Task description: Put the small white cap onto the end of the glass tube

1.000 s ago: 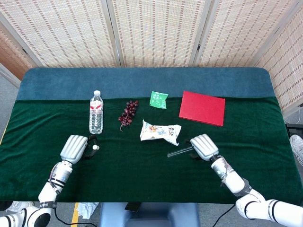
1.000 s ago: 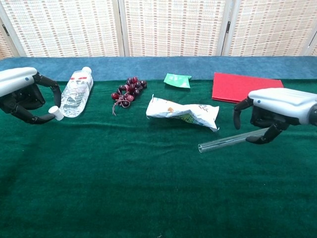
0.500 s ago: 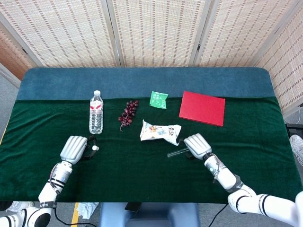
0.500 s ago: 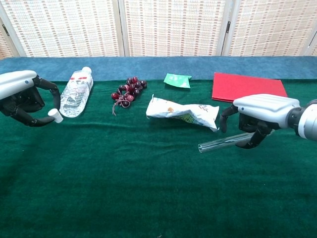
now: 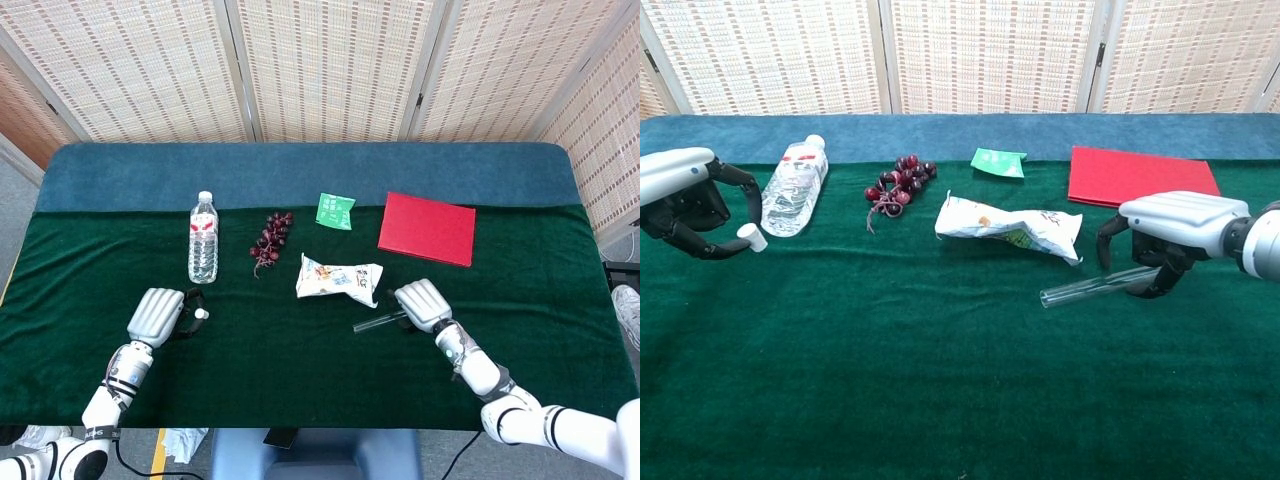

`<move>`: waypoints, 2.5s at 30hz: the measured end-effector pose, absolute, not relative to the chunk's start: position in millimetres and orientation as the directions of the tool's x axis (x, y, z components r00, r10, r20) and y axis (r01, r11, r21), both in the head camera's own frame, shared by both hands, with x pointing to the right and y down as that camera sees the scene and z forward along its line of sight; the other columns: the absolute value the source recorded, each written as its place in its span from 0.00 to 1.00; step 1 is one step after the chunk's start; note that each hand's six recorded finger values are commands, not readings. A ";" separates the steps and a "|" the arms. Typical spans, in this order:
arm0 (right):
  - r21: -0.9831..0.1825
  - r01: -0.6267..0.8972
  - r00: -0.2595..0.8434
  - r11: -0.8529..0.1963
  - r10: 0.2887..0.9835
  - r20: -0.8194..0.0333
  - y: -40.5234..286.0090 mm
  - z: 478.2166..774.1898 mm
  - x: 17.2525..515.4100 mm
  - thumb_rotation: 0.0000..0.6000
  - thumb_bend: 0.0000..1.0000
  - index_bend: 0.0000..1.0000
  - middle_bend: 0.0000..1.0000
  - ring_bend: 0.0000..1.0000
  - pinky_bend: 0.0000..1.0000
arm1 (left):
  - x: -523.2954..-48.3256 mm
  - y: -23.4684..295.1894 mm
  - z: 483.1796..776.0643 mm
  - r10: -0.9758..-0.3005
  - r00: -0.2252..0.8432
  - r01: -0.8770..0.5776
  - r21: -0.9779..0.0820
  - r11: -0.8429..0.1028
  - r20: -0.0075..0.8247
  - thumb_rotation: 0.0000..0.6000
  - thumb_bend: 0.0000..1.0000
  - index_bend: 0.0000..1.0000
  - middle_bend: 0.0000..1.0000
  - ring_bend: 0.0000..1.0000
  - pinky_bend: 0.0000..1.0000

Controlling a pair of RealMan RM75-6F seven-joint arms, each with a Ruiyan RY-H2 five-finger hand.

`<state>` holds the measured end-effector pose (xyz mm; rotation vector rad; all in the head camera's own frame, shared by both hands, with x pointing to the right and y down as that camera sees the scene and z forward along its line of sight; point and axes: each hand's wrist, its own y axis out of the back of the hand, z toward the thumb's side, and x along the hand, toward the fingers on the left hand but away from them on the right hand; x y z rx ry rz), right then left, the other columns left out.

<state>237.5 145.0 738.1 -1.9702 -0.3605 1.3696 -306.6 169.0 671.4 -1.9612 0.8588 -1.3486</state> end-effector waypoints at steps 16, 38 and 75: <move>-0.677 -0.174 0.400 -0.715 0.577 -0.712 142.5 738.2 236.1 1.00 0.42 0.56 1.00 1.00 1.00 | -307.9 169.5 670.2 -0.787 0.274 -0.176 -0.776 -0.606 0.553 1.00 0.44 0.65 1.00 0.87 0.86; -0.677 0.049 0.419 -0.734 0.631 -0.653 133.4 716.2 231.9 1.00 0.83 0.84 1.00 1.00 1.00 | -308.0 153.7 647.1 -0.817 0.275 -0.292 -0.766 -0.573 0.507 1.00 0.46 0.65 1.00 0.87 0.86; -0.405 0.526 0.580 -0.748 0.664 -0.472 125.7 669.6 116.6 1.00 0.86 0.90 1.00 1.00 1.00 | -216.2 132.9 572.8 -0.843 0.475 -0.561 -0.650 -0.513 0.255 1.00 0.47 0.66 1.00 0.87 0.86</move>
